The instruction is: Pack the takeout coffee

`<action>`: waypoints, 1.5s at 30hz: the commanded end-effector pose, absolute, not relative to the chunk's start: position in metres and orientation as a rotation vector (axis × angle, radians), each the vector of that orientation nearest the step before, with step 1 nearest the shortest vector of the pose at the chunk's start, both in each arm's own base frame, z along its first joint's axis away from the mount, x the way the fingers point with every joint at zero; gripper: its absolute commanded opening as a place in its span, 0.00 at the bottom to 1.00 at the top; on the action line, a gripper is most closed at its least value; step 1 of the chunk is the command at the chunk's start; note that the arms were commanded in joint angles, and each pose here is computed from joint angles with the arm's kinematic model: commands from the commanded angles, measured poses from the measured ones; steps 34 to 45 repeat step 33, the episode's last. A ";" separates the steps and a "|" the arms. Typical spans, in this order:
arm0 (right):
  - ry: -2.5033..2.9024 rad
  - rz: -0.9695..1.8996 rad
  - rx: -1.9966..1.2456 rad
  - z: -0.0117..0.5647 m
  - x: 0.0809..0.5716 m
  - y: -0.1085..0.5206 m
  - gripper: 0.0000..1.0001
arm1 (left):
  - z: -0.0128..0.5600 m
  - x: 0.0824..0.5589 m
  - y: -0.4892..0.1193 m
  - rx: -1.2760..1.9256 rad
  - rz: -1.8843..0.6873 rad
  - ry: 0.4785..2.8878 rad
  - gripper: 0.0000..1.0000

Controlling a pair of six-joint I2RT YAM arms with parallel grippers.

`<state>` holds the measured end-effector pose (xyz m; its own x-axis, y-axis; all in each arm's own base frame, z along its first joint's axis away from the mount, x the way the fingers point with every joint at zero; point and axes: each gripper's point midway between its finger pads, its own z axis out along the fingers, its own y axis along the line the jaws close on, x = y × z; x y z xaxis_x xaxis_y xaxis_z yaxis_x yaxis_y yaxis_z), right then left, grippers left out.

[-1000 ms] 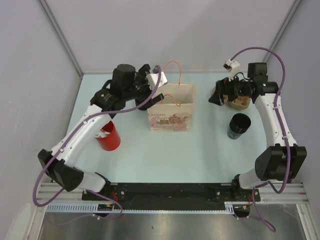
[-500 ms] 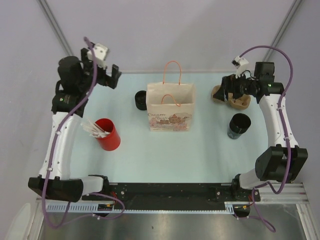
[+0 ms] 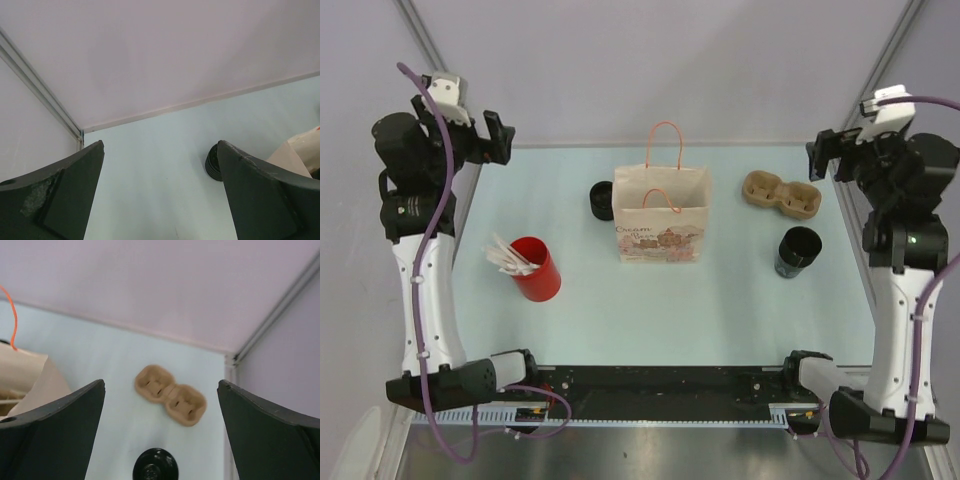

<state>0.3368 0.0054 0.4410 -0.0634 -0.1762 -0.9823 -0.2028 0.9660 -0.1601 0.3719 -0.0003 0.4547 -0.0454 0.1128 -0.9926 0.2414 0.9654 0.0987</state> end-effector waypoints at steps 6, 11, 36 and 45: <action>1.484 -0.100 -0.180 0.509 0.303 -0.015 1.00 | 0.488 0.323 0.013 0.203 0.038 1.481 1.00; 1.485 -0.038 -0.176 0.508 0.302 -0.011 1.00 | 0.485 0.315 0.012 0.209 0.040 1.490 0.99; 1.524 -0.006 -0.163 0.492 0.309 -0.010 1.00 | 0.488 0.318 0.023 0.106 0.045 1.472 0.99; 1.524 -0.006 -0.163 0.492 0.309 -0.010 1.00 | 0.488 0.318 0.023 0.106 0.045 1.472 0.99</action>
